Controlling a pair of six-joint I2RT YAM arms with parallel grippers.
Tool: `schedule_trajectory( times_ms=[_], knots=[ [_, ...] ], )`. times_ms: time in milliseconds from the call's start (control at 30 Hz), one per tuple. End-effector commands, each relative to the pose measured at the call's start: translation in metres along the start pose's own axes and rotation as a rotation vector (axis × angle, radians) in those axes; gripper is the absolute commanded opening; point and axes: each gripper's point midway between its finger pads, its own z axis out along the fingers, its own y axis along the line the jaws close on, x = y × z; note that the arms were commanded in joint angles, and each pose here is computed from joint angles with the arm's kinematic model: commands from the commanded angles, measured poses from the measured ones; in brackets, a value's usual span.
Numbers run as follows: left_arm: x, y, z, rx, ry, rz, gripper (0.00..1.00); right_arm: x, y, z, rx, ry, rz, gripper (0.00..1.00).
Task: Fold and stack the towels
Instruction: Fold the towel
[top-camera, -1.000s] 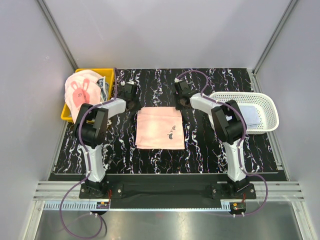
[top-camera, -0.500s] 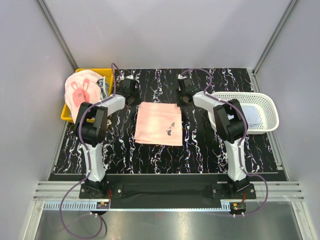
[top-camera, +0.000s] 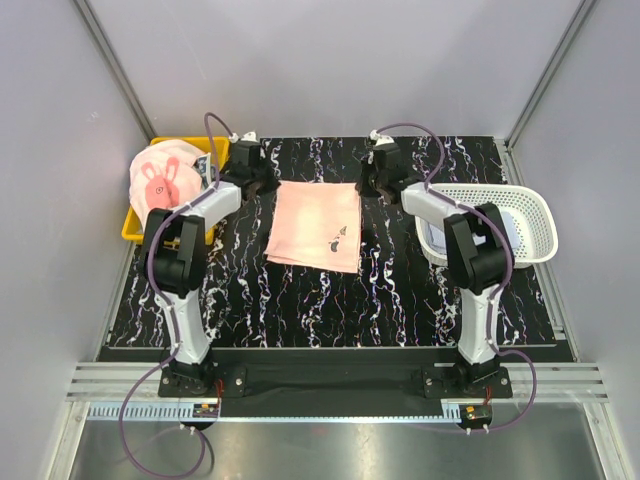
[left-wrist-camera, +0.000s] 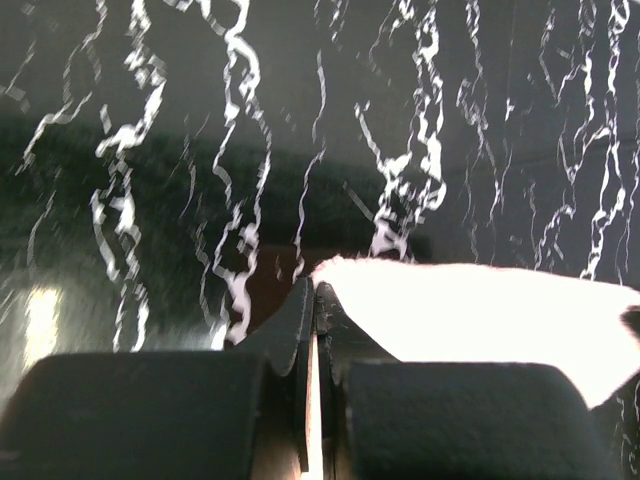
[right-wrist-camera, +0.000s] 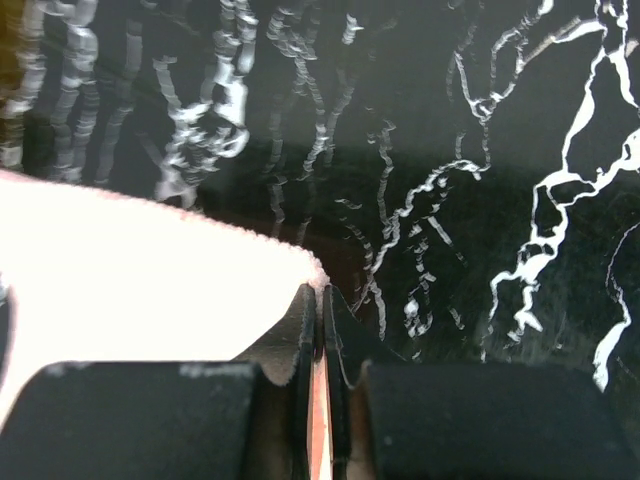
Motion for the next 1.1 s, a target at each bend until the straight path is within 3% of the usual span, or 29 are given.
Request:
schedule_trajectory(
  times_ms=[0, 633, 1067],
  knots=[
    [-0.029, -0.010, -0.033, 0.020, -0.092, -0.009, 0.00, -0.045, 0.030, -0.036, -0.130, -0.165, 0.018, 0.06],
    [0.057, 0.031, -0.078, -0.032, -0.006, -0.057, 0.00, 0.040, 0.049, -0.087, -0.215, -0.073, 0.078, 0.06],
    [0.074, 0.035, -0.096, -0.008, -0.022, -0.037, 0.00, 0.073, 0.052, -0.100, -0.229, -0.033, 0.085, 0.06]
  ],
)
